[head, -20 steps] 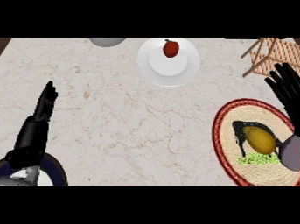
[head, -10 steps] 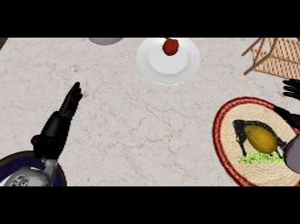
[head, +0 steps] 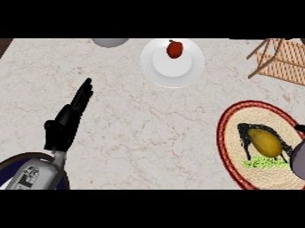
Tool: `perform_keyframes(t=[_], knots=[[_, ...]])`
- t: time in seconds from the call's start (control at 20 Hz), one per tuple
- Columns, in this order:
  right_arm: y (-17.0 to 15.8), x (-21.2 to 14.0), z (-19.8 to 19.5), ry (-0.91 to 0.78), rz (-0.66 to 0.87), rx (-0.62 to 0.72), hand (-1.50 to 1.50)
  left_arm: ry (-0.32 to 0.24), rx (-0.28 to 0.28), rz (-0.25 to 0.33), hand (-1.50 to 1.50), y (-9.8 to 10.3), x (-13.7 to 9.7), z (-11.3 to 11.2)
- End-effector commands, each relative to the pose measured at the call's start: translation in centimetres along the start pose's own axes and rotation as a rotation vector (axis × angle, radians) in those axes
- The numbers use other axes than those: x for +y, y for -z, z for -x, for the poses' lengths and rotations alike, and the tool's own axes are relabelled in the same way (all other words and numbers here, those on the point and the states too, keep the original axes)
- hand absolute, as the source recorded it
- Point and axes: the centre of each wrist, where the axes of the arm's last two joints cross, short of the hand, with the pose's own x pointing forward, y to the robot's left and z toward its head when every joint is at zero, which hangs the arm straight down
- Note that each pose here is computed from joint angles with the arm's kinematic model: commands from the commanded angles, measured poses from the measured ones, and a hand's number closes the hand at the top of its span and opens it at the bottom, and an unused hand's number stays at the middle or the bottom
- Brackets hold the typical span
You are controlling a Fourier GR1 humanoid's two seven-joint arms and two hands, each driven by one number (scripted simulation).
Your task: Pick the lemon from the placemat and place it in the tiered shelf
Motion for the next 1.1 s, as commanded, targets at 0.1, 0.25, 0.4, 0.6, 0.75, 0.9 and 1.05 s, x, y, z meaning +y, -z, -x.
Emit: perform_keyframes(t=[0.1, 0.25, 0.4, 0.6, 0.75, 0.9, 1.05], knots=[[2.2, -1.9, -4.9, -0.192, -0.242, 0.054, -1.5, -0.001, 0.007, 0.015, 0.0, -0.2, -0.3, 0.1], [3.6, -0.1, -7.7, -0.259, -0.319, 0.047, -1.5, 0.0, 0.011, -0.013, 0.0, 0.6, -0.9, 0.7], [4.1, -1.8, -9.9, -0.355, -0.363, 0.108, -1.5, 0.009, -0.001, 0.016, 0.0, 0.3, 0.2, -0.2], [5.0, 1.3, -12.4, -0.542, -0.518, 0.151, -1.5, 0.002, 0.034, -0.004, 0.0, 0.4, 0.3, 0.8], [5.4, 2.0, -15.6, -0.711, -0.607, 0.195, -1.5, 0.002, 0.008, -0.006, 0.0, 0.5, -0.9, 1.1], [4.3, 3.5, -14.7, -0.814, -0.634, 0.223, -1.5, 0.016, 0.02, -0.005, 0.0, -0.8, 0.0, 1.1], [4.0, 5.2, -17.6, -0.841, -0.631, 0.216, -1.5, -0.002, 0.037, -0.02, 0.0, 0.7, -1.7, 0.4]])
